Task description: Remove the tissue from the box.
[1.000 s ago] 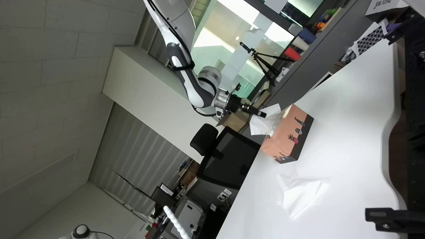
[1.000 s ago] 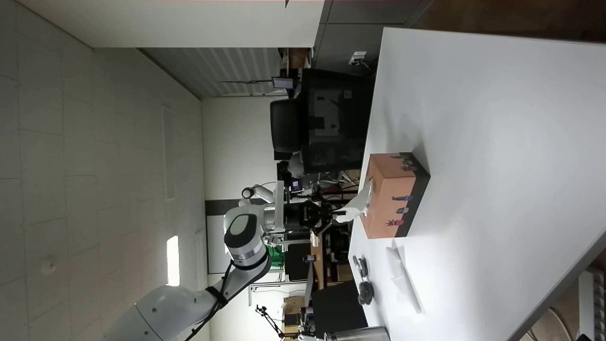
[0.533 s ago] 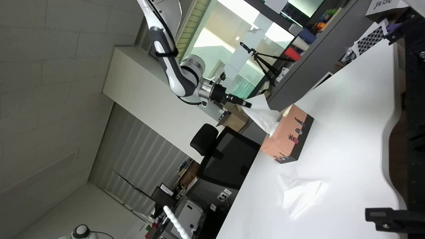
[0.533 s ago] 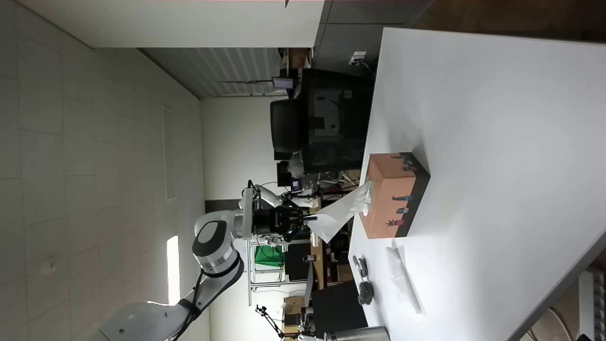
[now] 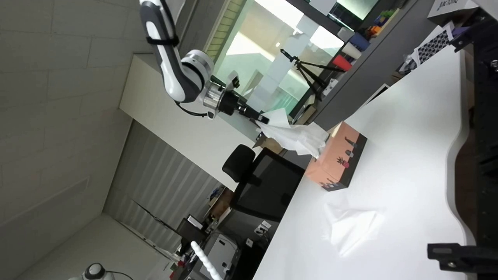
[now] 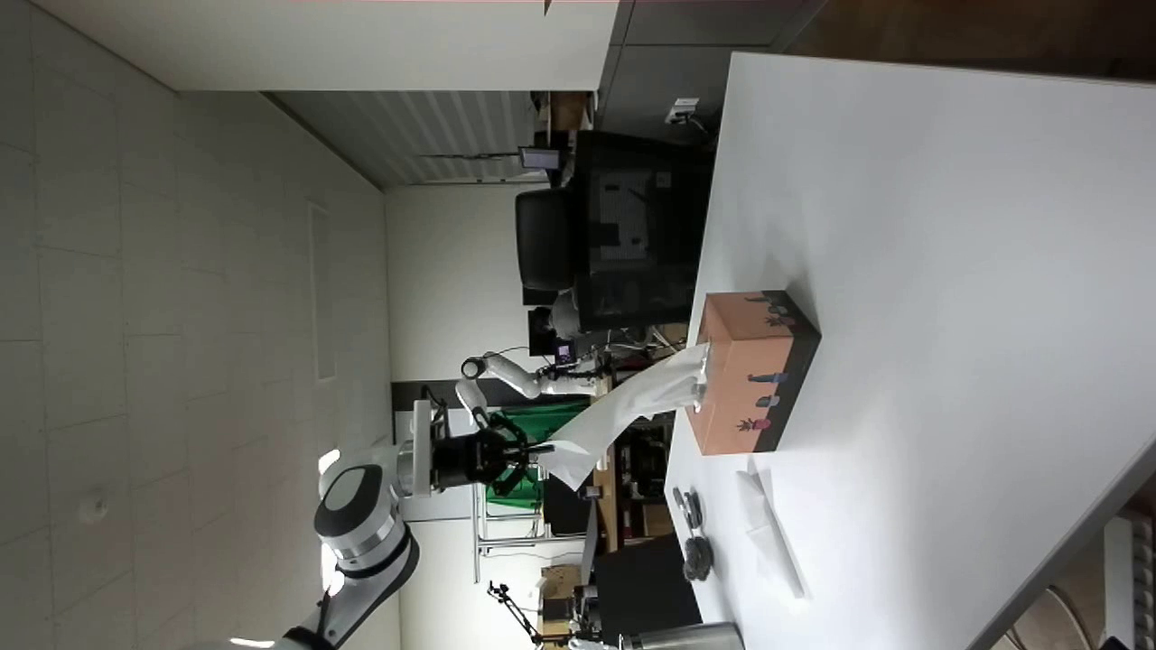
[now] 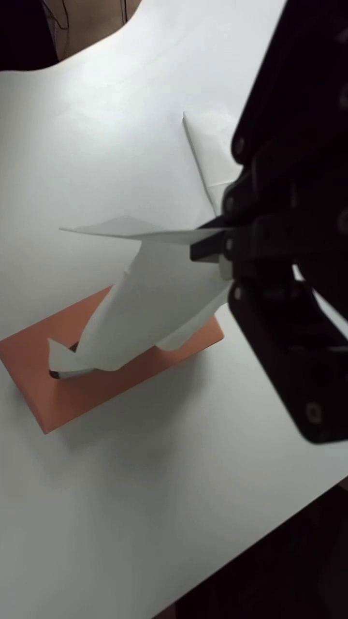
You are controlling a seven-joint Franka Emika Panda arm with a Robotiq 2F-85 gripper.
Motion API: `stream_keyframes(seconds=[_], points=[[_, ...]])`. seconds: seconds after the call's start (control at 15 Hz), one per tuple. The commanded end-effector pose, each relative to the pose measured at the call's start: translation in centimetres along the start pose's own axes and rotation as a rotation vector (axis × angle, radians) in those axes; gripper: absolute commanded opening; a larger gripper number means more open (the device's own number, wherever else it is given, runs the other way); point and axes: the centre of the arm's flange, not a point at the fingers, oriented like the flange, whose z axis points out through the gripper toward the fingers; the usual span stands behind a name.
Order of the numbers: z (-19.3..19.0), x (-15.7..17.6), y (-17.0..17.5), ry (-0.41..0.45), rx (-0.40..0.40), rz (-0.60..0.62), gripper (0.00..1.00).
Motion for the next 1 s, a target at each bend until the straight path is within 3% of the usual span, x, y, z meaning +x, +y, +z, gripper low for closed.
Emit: stream_keyframes(seconds=[0.0, 0.27, 0.47, 0.93], points=[[-1.6, 1.7, -5.3, 0.069, -0.036, -0.066, 0.00], [-0.1, 5.4, -9.5, 0.123, -0.047, -0.139, 0.00], [3.2, 6.9, -11.8, 0.131, -0.033, -0.186, 0.00], [13.1, 6.5, -14.8, 0.048, -0.015, -0.215, 0.00]])
